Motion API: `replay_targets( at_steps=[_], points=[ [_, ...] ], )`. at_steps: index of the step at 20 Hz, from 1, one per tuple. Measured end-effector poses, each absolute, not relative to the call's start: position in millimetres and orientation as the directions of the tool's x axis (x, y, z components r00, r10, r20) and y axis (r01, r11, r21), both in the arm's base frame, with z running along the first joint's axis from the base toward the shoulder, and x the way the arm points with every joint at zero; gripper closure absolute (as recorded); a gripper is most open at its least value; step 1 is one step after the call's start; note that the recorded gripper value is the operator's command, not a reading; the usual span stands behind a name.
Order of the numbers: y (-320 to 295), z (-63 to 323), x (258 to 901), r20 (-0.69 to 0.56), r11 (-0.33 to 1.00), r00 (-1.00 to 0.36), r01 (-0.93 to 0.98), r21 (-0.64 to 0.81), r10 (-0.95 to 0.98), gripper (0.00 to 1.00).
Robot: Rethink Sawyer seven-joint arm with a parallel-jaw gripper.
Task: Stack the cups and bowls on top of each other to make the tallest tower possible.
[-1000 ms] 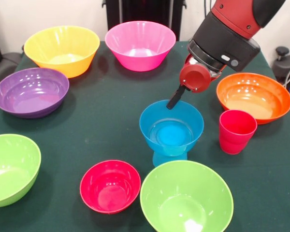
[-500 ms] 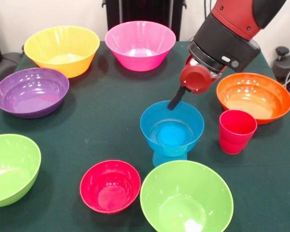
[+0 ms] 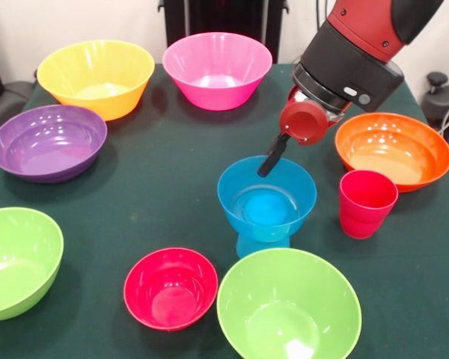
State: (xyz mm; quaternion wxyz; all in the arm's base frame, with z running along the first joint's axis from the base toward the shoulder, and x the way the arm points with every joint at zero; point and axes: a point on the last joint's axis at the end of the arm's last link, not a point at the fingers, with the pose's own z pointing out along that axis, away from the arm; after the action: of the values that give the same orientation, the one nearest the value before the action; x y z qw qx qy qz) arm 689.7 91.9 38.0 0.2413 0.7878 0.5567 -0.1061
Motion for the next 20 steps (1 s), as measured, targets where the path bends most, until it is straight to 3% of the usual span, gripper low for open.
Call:
replay_targets(
  at_steps=[12,20],
  points=[
    [88.8,38.0,686.6,-0.438,-0.271,0.363,0.927,0.259,0.822,0.0],
    [80.5,59.3,683.3,-0.424,-0.299,0.397,0.912,0.28,0.814,0.0]
  ],
)
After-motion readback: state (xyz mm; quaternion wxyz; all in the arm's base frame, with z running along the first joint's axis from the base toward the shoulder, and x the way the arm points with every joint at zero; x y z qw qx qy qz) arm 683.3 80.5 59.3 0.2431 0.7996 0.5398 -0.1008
